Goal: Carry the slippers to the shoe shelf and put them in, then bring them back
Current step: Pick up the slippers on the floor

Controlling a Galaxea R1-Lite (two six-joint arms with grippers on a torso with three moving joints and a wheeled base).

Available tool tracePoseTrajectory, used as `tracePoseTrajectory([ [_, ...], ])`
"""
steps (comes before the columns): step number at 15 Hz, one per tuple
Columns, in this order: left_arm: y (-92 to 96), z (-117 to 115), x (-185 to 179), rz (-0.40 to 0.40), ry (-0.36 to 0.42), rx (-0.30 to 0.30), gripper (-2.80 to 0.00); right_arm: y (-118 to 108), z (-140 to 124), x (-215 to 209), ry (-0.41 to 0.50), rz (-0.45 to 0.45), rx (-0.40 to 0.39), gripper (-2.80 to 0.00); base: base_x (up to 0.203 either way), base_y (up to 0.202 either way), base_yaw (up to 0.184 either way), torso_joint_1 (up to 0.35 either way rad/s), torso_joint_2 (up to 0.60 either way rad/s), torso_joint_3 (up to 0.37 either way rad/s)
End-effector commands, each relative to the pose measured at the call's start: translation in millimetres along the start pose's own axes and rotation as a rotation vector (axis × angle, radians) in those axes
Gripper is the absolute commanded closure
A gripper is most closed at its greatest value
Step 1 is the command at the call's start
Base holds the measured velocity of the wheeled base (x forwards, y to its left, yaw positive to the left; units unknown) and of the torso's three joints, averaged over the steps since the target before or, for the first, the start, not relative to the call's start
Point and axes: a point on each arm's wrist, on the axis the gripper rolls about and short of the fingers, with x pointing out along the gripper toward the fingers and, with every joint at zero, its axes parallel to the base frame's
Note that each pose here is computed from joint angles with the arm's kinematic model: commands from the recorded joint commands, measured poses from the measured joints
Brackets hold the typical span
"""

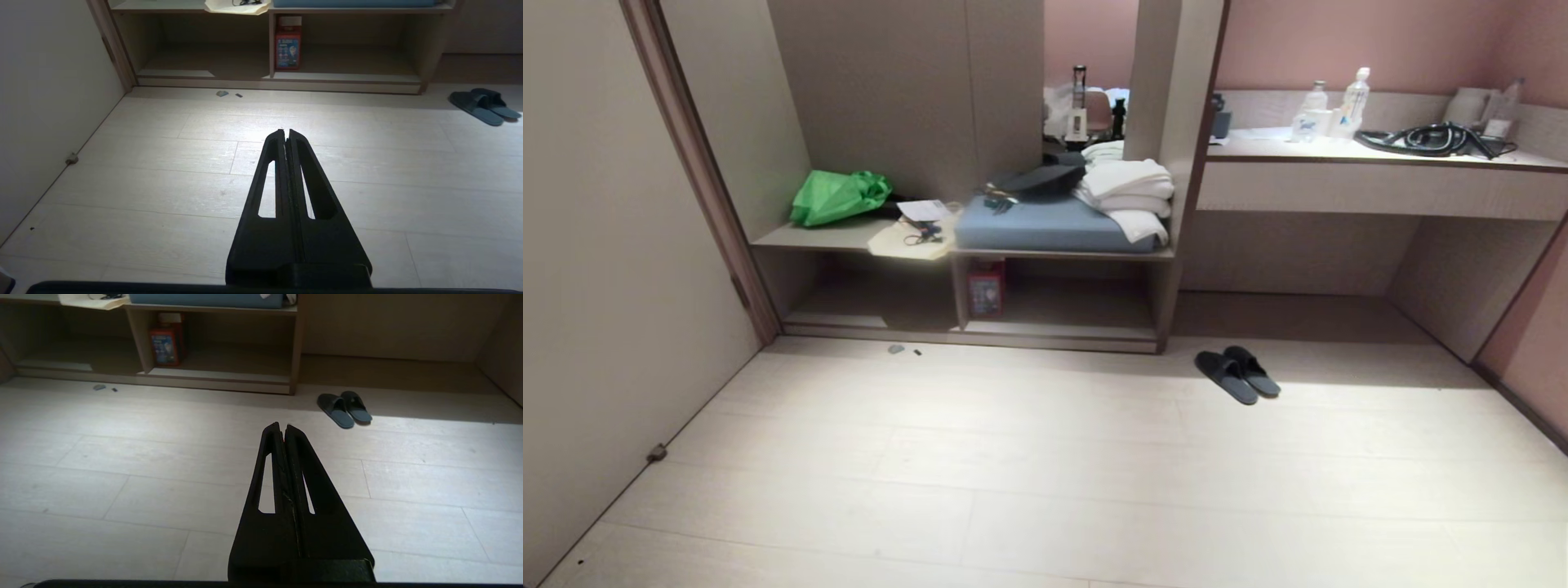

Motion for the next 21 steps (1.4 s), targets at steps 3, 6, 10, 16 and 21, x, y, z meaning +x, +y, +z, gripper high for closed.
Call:
tracePoseTrajectory([
  [3,0.0,0.0,0.1,0.000,0.001,0.001,0.00,0.0,0.0,0.1,0.001,0.000,0.000,0.00,0.194,0.000,0.000,0.003,0.00,0.001],
  [6,0.0,0.0,0.1,0.000,0.001,0.000,0.00,0.0,0.0,0.1,0.001,-0.001,0.000,0.00,0.197,0.000,0.000,0.003,0.00,0.002],
  [10,0.0,0.0,0.1,0.000,0.001,0.000,0.00,0.0,0.0,0.1,0.001,-0.001,0.000,0.00,0.193,0.000,0.001,0.003,0.00,0.005],
  [16,0.0,0.0,0.1,0.000,0.001,0.000,0.00,0.0,0.0,0.1,0.001,-0.002,0.000,0.00,0.194,0.000,-0.001,0.003,0.00,0.002],
  [21,0.0,0.0,0.1,0.000,0.001,0.000,0.00,0.0,0.0,0.1,0.001,0.000,0.000,0.00,0.195,0.000,0.000,0.003,0.00,0.003],
])
